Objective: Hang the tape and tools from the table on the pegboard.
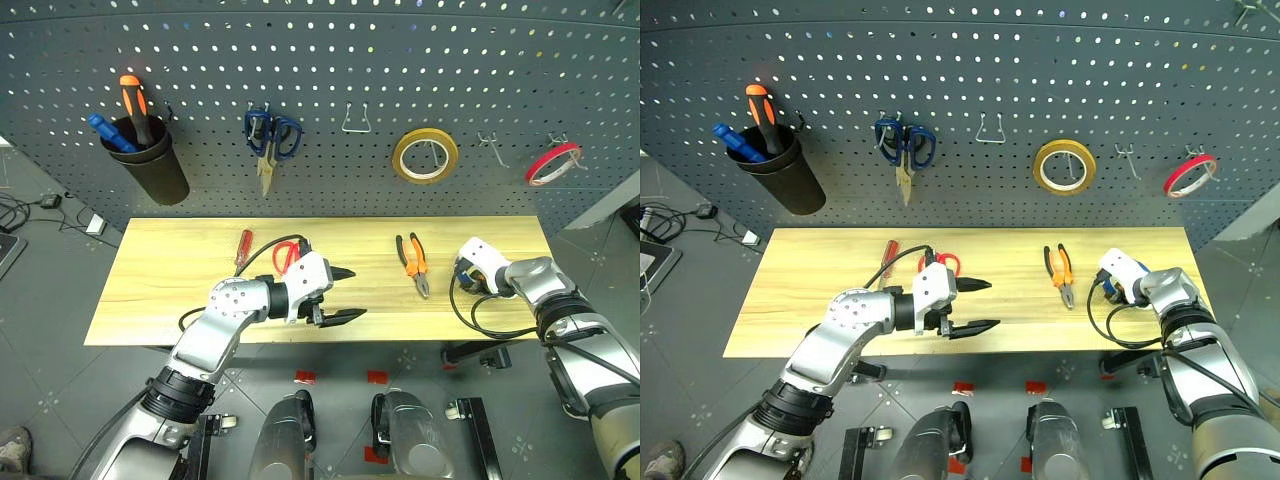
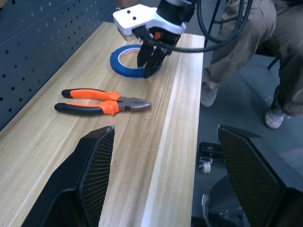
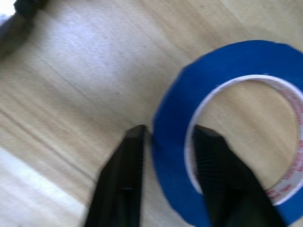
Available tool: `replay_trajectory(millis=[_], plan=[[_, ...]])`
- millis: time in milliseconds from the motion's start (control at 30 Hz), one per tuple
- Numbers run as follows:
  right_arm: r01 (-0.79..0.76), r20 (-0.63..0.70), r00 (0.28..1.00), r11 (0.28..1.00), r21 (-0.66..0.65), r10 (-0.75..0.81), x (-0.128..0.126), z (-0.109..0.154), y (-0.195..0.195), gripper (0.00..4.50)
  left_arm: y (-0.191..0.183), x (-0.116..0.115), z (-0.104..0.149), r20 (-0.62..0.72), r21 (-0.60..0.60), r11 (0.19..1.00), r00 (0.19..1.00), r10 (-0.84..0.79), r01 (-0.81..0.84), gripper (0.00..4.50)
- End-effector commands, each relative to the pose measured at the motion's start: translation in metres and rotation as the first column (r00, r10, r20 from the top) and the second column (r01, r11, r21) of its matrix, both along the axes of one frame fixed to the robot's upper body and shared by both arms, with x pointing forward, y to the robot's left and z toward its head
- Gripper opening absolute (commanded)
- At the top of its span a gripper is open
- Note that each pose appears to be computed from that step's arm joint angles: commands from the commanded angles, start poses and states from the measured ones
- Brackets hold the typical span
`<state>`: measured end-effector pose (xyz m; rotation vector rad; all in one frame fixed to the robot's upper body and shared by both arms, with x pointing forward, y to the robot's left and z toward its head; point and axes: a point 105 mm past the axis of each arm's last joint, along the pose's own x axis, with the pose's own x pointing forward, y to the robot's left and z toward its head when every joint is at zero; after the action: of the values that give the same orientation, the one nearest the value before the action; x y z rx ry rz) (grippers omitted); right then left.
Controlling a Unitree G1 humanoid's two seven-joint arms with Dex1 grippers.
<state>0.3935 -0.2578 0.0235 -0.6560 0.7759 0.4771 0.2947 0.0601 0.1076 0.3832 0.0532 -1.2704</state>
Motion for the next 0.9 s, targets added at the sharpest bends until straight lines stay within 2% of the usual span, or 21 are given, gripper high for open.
replay_trajectory(millis=[33,200,367,400,467,500,567,600,700,833,900], plan=[[0.002,0.051,0.999,1.0,-0.031,-0.001,0.0,0.0,-0.006,0.66,-0.004,0.001,0.013,0.04,-0.043,0.999,0.999,0.005,-0.003,3.66],[-0.018,0.239,0.971,1.0,0.004,0.016,-0.003,0.031,-0.012,0.66,-0.005,0.004,0.025,0.059,-0.09,0.995,0.998,0.038,-0.033,3.66],[-0.015,0.438,0.899,1.0,-0.023,0.024,-0.04,0.063,-0.002,0.66,-0.007,0.018,0.043,0.092,-0.164,0.983,0.99,0.104,-0.088,3.66],[-0.009,0.497,0.867,1.0,-0.028,0.022,-0.049,0.07,0.005,0.66,-0.008,0.022,0.048,0.103,-0.181,0.979,0.988,0.119,-0.099,3.66],[-0.001,0.647,0.761,0.998,-0.062,0.041,-0.072,0.092,0.024,0.66,-0.012,0.028,0.057,0.134,-0.202,0.973,0.981,0.142,-0.113,3.66],[-0.031,0.729,0.679,0.995,-0.097,0.092,-0.084,0.105,0.04,0.66,-0.016,0.029,0.064,0.141,-0.225,0.968,0.98,0.141,-0.107,3.66],[-0.076,0.81,0.569,0.99,-0.121,0.143,-0.1,0.121,0.064,0.66,-0.023,0.031,0.077,0.15,-0.267,0.959,0.979,0.135,-0.091,3.66],[-0.081,0.831,0.538,0.99,-0.12,0.144,-0.103,0.126,0.07,0.66,-0.025,0.031,0.081,0.152,-0.28,0.956,0.98,0.131,-0.084,3.66],[-0.085,0.887,0.437,0.988,-0.128,0.152,-0.096,0.149,0.078,0.66,-0.032,0.032,0.091,0.153,-0.302,0.952,0.983,0.099,-0.049,3.66],[-0.068,0.914,0.381,0.99,-0.12,0.137,-0.073,0.169,0.07,0.66,-0.04,0.03,0.102,0.155,-0.335,0.942,0.987,0.052,0.003,3.66],[-0.056,0.916,0.385,0.993,-0.099,0.113,-0.061,0.173,0.062,0.66,-0.042,0.03,0.106,0.15,-0.353,0.936,0.988,0.039,0.017,3.66]])
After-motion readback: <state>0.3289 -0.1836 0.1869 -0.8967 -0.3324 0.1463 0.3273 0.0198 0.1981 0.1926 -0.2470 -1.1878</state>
